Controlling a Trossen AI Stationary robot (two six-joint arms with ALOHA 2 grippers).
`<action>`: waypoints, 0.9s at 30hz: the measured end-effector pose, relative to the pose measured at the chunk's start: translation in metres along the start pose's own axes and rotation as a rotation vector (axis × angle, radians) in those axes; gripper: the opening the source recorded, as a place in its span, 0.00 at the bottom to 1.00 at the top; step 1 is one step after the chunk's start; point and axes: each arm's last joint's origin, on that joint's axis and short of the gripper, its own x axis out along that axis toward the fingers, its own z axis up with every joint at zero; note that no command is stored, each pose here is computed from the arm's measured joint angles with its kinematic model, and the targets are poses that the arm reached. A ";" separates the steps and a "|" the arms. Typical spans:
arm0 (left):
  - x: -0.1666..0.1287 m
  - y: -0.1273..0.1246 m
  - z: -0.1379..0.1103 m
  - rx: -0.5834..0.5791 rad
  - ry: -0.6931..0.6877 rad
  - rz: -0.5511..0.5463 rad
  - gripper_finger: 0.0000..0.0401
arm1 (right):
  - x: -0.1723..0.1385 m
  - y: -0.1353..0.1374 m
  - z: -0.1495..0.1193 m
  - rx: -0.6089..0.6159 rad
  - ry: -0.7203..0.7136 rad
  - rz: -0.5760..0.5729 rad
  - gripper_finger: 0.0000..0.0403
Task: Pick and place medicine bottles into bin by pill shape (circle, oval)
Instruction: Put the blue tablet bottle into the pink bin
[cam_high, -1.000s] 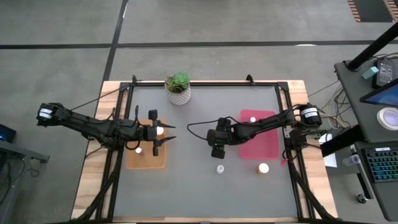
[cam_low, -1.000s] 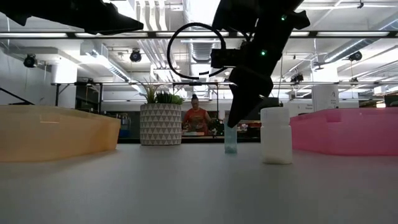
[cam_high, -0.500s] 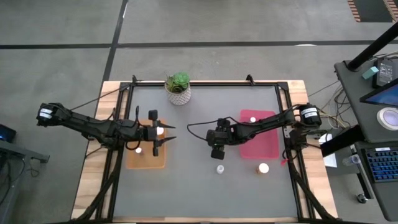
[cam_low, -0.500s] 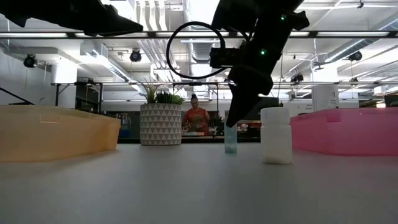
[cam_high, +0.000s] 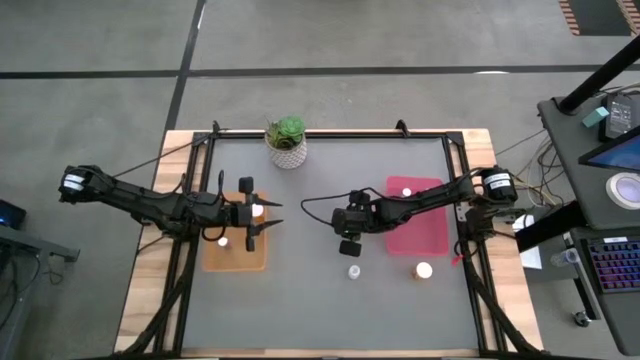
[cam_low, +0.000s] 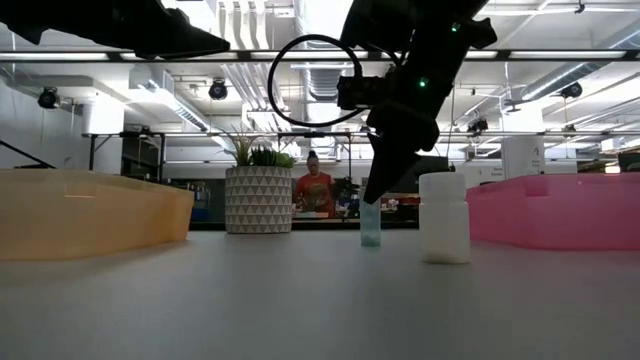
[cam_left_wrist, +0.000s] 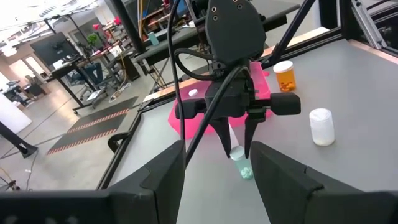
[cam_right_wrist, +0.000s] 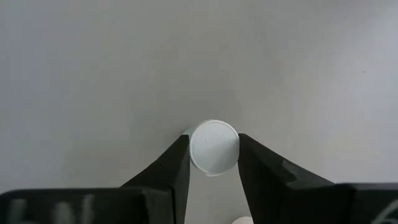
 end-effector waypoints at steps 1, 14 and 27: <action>0.000 0.000 0.000 0.000 0.000 0.000 0.42 | 0.000 0.000 0.000 0.000 0.000 0.001 0.28; 0.000 0.000 -0.001 0.001 0.002 -0.001 0.42 | -0.019 -0.003 0.011 0.004 -0.006 0.005 0.29; 0.000 0.000 -0.001 0.000 0.003 -0.001 0.42 | -0.092 -0.024 0.001 0.150 -0.049 0.007 0.30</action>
